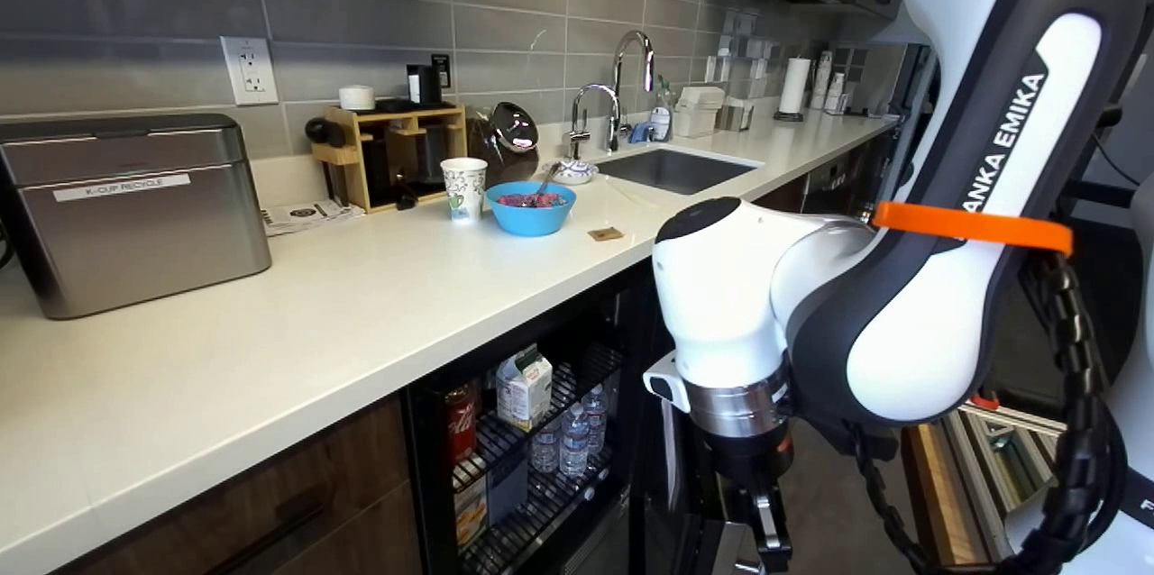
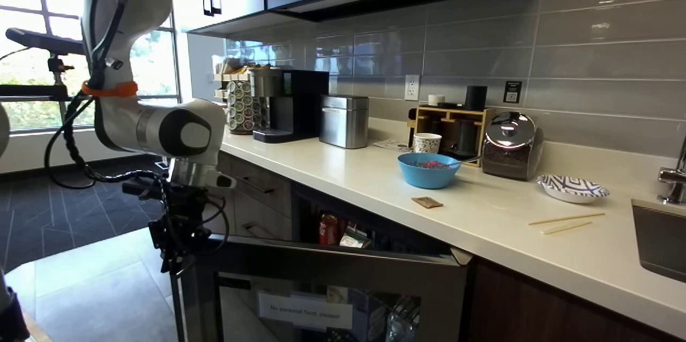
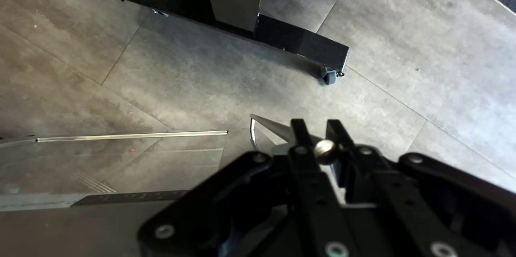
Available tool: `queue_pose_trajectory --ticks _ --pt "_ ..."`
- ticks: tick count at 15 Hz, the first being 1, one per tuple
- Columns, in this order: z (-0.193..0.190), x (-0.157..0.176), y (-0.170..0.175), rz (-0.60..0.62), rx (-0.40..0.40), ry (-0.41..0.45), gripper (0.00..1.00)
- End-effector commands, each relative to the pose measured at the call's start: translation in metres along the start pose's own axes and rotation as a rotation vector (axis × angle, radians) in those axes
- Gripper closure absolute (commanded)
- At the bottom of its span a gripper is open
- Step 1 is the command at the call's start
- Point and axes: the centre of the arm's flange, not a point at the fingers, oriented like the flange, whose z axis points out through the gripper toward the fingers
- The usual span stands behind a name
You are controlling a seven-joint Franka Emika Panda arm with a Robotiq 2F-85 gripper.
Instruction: Open then close the cabinet door
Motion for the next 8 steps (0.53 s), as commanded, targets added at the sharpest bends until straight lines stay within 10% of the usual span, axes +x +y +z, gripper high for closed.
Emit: queue_pose_trajectory --ticks 1,8 --pt "0.0092 -0.0149 0.0263 -0.058 0.019 -0.021 0.97" --pt "0.0108 -0.0174 0.0275 -0.054 0.020 -0.031 0.97"
